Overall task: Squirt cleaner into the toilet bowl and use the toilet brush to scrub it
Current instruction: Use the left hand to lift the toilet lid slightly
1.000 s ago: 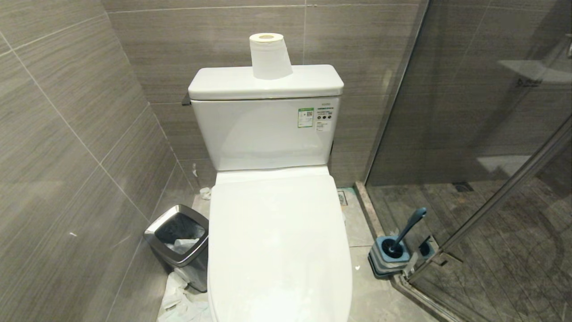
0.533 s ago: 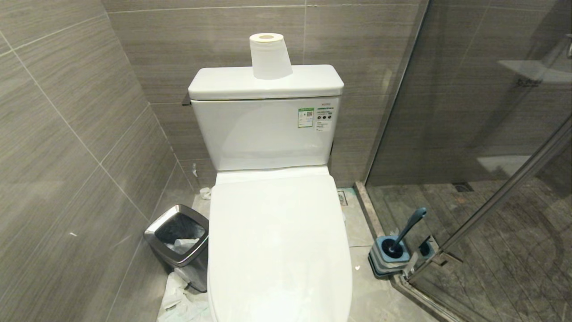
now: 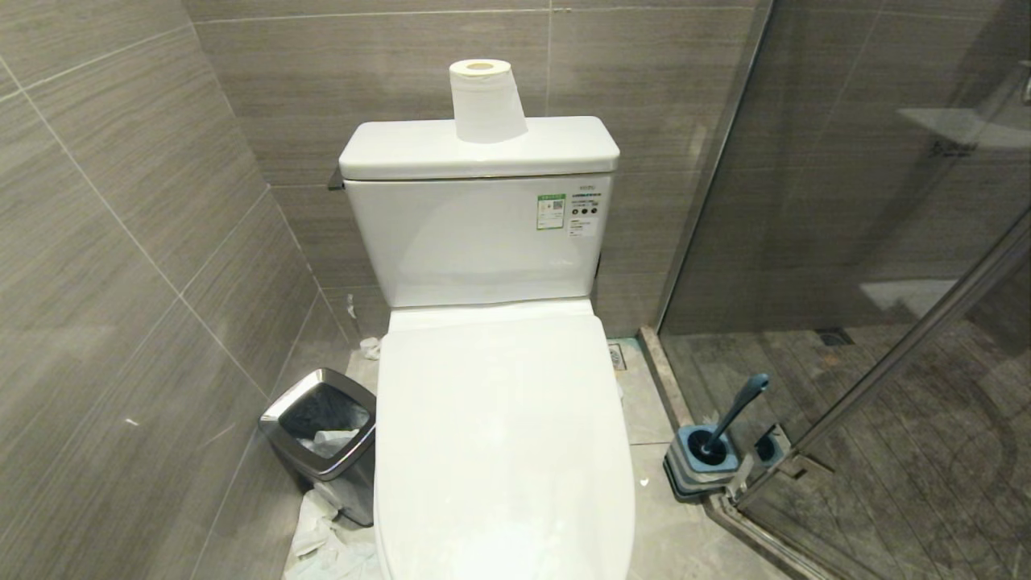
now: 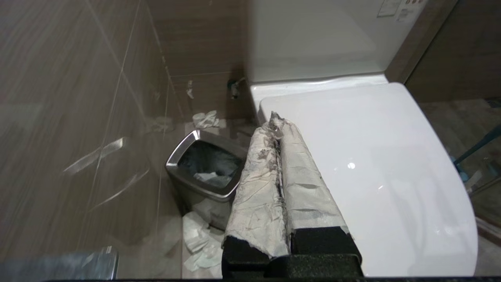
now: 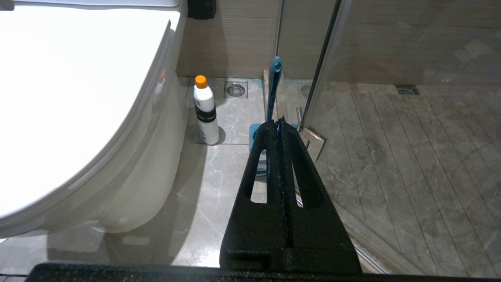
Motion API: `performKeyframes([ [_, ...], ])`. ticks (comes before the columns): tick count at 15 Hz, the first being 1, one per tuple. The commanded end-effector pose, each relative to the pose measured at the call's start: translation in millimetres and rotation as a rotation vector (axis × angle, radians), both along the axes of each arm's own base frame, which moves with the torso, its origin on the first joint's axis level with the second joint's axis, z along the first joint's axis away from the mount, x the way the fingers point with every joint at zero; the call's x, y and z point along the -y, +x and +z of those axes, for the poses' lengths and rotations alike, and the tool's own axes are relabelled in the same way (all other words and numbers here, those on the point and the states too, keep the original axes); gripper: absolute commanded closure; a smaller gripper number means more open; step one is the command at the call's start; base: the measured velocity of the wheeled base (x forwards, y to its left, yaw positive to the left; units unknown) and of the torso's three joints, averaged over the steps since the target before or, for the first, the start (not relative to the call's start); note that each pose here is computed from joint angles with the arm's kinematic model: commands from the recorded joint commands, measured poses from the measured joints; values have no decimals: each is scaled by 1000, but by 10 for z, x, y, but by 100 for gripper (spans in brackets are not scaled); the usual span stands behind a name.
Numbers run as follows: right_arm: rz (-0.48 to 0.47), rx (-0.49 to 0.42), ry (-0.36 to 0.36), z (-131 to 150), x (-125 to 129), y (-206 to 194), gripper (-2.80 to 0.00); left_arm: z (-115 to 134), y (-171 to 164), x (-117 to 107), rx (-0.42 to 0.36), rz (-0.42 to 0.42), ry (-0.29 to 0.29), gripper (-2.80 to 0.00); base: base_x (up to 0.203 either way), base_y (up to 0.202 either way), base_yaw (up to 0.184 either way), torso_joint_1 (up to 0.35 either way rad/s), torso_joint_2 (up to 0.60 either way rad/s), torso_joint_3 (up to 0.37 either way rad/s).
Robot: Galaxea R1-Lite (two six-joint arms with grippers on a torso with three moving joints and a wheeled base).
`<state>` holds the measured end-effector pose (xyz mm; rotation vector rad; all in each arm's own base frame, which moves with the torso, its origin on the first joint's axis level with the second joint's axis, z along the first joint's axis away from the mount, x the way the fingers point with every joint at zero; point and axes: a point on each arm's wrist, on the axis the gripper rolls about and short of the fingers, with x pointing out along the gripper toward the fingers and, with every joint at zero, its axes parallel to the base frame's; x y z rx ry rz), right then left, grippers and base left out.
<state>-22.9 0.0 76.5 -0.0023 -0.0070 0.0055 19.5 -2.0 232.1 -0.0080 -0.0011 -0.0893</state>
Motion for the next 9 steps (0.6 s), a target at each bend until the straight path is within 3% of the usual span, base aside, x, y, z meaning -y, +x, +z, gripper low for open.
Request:
performKeyframes([
  [1, 1, -1, -1, 1, 0, 1, 0, 125, 524, 13, -86, -22, -6, 0, 0, 0, 0, 0, 0, 0],
  [5, -1, -1, -1, 1, 0, 1, 0, 343, 1087, 41, -123, -108, -76, 0, 0, 0, 0, 0, 0, 0],
  [9, 0, -1, -1, 1, 0, 1, 0, 182, 1672, 74, -294, -305, -158, 0, 0, 0, 0, 0, 0, 0],
])
